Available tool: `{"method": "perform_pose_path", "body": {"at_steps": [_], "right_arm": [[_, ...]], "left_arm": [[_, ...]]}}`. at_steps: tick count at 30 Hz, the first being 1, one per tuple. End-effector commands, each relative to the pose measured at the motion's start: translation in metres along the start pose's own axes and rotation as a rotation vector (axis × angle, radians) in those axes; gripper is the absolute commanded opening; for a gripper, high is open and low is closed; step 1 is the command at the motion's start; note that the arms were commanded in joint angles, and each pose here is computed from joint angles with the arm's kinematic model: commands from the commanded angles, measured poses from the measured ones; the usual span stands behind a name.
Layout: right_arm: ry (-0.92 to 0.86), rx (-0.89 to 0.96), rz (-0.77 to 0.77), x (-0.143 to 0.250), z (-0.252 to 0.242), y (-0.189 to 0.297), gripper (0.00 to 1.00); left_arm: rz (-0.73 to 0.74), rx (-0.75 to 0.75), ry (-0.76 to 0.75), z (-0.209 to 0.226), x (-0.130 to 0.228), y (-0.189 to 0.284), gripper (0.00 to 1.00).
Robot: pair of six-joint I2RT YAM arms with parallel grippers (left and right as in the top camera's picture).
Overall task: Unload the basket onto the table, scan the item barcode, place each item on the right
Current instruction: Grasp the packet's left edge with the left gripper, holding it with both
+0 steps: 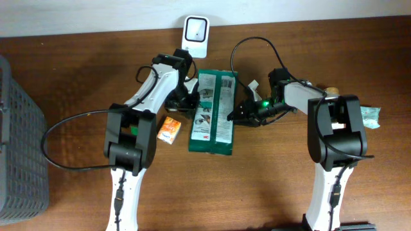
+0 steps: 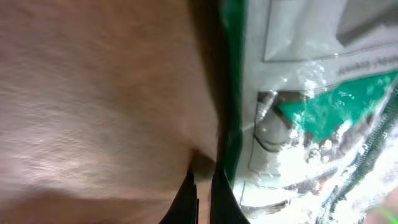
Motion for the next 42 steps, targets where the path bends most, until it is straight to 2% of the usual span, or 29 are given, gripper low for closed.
{"method": "perform_pose_path", "body": {"at_steps": [1,6,8,10,17,22,23,24,27,29,32,36,37,40,42], "right_arm": [[-0.012,0.100,0.017,0.007,-0.013,-0.005,0.39],[-0.013,0.100,0.017,0.007,-0.013,-0.005,0.39],[-0.012,0.100,0.017,0.007,-0.013,-0.005,0.39],[-0.012,0.100,0.017,0.007,-0.013,-0.005,0.39],[-0.013,0.100,0.017,0.007,-0.013,-0.005,0.39],[-0.013,0.100,0.017,0.007,-0.013,-0.005,0.39],[-0.013,0.100,0.017,0.007,-0.013,-0.005,0.39],[-0.034,0.100,0.016,0.007,-0.013,-0.005,0.39],[-0.098,0.106,0.012,0.006,-0.012,-0.007,0.39],[-0.174,0.206,0.008,0.006,-0.015,-0.014,0.39],[-0.186,0.219,-0.001,0.003,-0.005,-0.030,0.39],[-0.079,0.180,-0.013,-0.004,0.014,-0.053,0.38],[-0.057,0.161,-0.019,-0.006,0.017,-0.055,0.33],[-0.017,0.141,-0.048,-0.013,0.019,-0.054,0.11],[0.047,0.107,-0.055,-0.018,0.023,-0.047,0.04]], "left_arm": [[0.067,0.093,0.015,-0.008,0.005,-0.011,0.00],[0.025,0.108,0.015,-0.004,-0.003,0.010,0.00],[-0.011,0.142,-0.040,-0.003,-0.008,0.031,0.00],[-0.053,0.248,-0.169,-0.004,-0.012,0.051,0.00],[-0.047,0.366,-0.191,-0.008,-0.014,0.005,0.00],[-0.066,0.361,-0.184,-0.005,-0.016,-0.004,0.00],[-0.067,0.338,-0.160,-0.003,-0.017,-0.005,0.00],[-0.063,0.269,-0.064,0.004,-0.018,-0.013,0.00],[-0.014,0.246,0.069,0.015,-0.007,-0.040,0.00],[0.011,0.252,0.101,0.019,0.001,-0.055,0.00],[0.009,0.259,0.108,0.019,0.000,-0.054,0.00],[0.010,0.267,0.109,0.020,0.000,-0.054,0.00],[0.012,0.266,0.110,0.020,0.000,-0.054,0.00],[0.017,0.265,0.110,0.019,0.001,-0.054,0.00],[0.016,0.266,0.111,0.019,0.001,-0.054,0.00]]}}
Point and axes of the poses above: each gripper's point midway between its finger pads, its own y axis back along the fingers, its own z axis along the line the jaws close on, x = y × z, the point moved 9 cm from there along y, back along the fingers, and after that the axes turned 4 degrees about y, right-handed, at the moved point
